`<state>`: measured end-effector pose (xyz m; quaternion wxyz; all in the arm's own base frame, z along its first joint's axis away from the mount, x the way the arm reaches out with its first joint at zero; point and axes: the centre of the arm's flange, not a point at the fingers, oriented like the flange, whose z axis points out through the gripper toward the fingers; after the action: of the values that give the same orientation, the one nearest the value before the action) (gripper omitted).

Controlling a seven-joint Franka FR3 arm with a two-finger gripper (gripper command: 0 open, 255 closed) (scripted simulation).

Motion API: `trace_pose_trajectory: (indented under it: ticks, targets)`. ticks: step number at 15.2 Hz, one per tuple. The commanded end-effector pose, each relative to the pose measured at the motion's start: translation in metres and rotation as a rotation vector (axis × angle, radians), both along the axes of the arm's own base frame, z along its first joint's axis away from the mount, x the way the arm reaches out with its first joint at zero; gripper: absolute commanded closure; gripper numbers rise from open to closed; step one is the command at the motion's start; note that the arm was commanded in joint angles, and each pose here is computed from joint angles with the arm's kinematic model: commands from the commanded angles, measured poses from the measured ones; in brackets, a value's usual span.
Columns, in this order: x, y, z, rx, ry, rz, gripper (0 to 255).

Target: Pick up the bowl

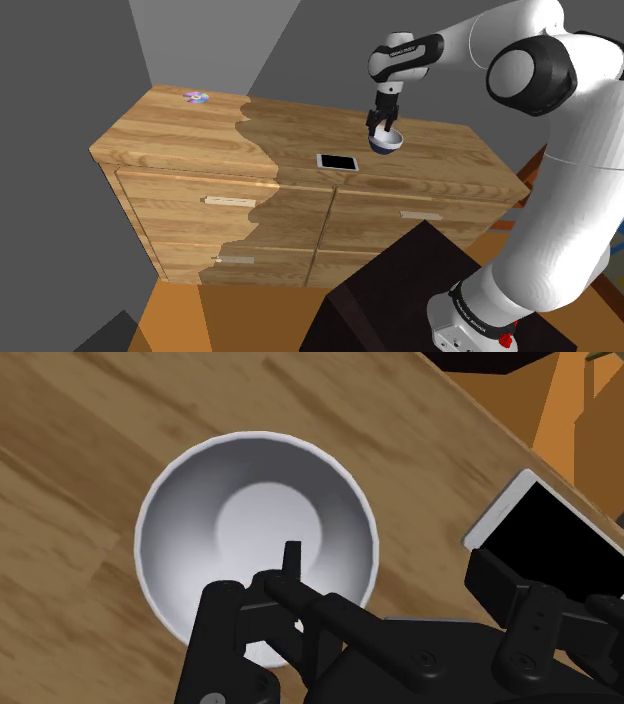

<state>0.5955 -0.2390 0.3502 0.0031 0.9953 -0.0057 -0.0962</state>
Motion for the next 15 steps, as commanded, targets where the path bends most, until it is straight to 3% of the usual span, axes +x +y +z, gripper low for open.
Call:
trace_pose_trajectory:
  ticks: [1,6,7,15]
  targets:
    - [0.001,-0.001,-0.011,0.0,0.0,0.0,0]
    - [0.001,-0.001,-0.029,0.0,0.0,0.0,0]
    - [0.001,-0.001,-0.03,-0.001,0.0,0.0,255]
    - [0.001,-0.001,-0.029,-0.001,0.0,0.0,255]
